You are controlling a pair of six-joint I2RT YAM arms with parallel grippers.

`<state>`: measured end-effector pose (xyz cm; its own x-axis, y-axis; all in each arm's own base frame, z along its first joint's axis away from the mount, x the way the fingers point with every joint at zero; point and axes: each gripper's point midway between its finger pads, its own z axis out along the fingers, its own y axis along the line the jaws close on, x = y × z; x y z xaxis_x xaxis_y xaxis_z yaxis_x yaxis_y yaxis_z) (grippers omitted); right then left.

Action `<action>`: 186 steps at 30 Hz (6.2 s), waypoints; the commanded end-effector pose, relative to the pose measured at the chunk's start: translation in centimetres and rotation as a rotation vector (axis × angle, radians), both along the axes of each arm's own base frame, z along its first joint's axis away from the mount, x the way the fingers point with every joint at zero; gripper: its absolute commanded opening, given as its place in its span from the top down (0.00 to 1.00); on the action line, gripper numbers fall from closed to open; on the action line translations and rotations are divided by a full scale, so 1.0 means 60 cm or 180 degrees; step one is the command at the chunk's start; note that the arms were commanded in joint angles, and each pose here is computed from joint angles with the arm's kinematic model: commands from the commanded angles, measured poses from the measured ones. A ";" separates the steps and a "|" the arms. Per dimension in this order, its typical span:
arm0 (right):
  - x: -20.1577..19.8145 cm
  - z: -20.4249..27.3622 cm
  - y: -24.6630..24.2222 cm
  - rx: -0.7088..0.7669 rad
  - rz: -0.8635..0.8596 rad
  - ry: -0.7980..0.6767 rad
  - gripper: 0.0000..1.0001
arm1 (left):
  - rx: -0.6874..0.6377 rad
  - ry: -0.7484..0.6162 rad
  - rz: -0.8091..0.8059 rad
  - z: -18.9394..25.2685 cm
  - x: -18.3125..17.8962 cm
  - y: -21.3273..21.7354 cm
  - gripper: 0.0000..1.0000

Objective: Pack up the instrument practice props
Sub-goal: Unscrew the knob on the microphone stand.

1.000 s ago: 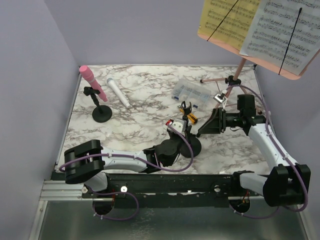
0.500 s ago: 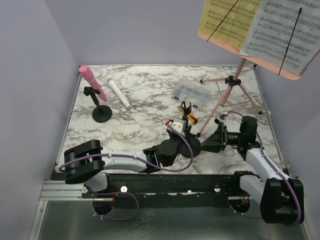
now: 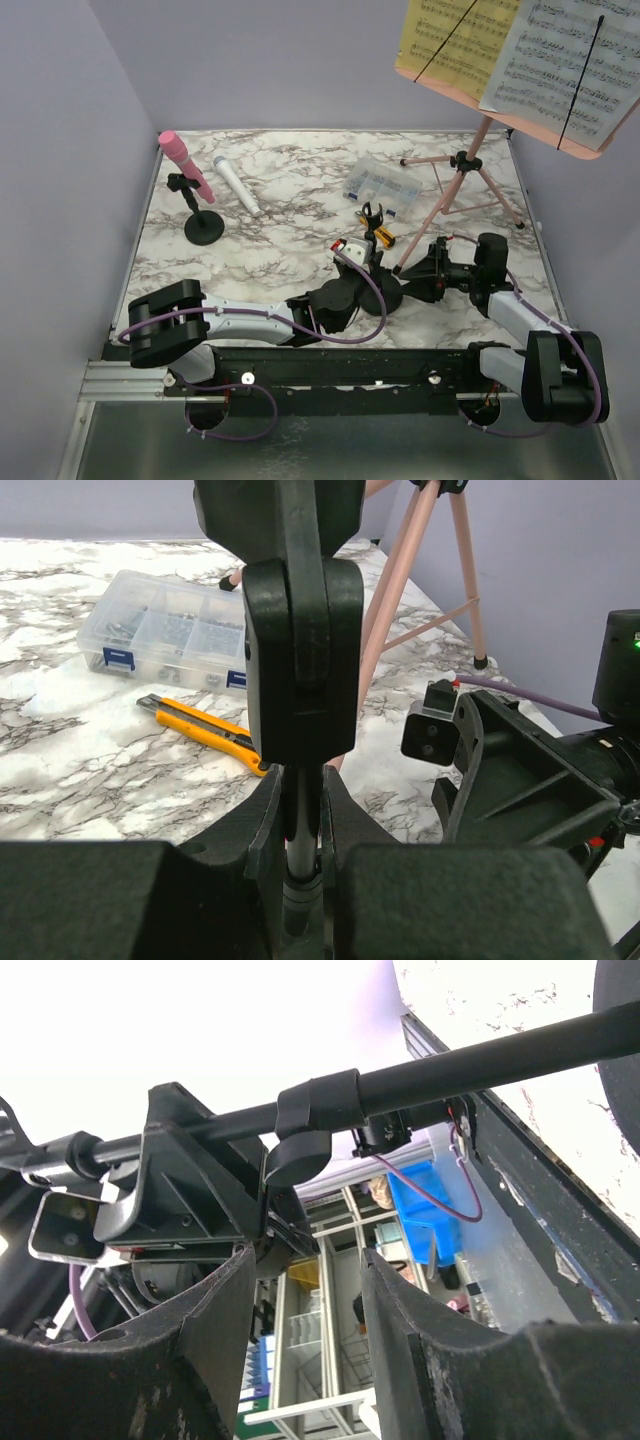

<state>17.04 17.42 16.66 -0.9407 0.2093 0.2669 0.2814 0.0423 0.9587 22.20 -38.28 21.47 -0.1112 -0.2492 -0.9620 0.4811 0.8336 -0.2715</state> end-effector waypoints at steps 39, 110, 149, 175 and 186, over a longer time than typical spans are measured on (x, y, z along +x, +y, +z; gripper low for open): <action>0.062 -0.015 0.033 -0.0308 -0.0446 0.0639 0.70 | -0.0004 0.0133 -0.0059 -0.023 -0.005 -0.014 1.00; 0.035 -0.019 -0.023 -0.1370 0.1986 -0.7300 0.55 | 0.0016 0.0193 -0.0241 -0.037 -0.011 -0.048 1.00; 0.025 0.154 0.006 -0.0785 0.1061 -0.3640 0.31 | -0.0005 0.0171 -0.0246 -0.026 -0.017 -0.025 1.00; 0.042 0.056 -0.041 -0.0039 -0.0209 -0.0298 0.39 | 0.0022 0.0197 -0.0206 -0.038 -0.016 -0.020 1.00; 0.001 0.026 0.008 -0.0271 -0.0065 0.0318 0.41 | 0.0012 0.0195 -0.0234 -0.035 -0.015 -0.031 1.00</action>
<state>17.09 17.38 19.59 -0.9517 0.2017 0.2316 0.2526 0.0854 0.9638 21.16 -39.81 18.92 -0.1872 -0.2226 -0.9568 0.5263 0.7996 -0.2891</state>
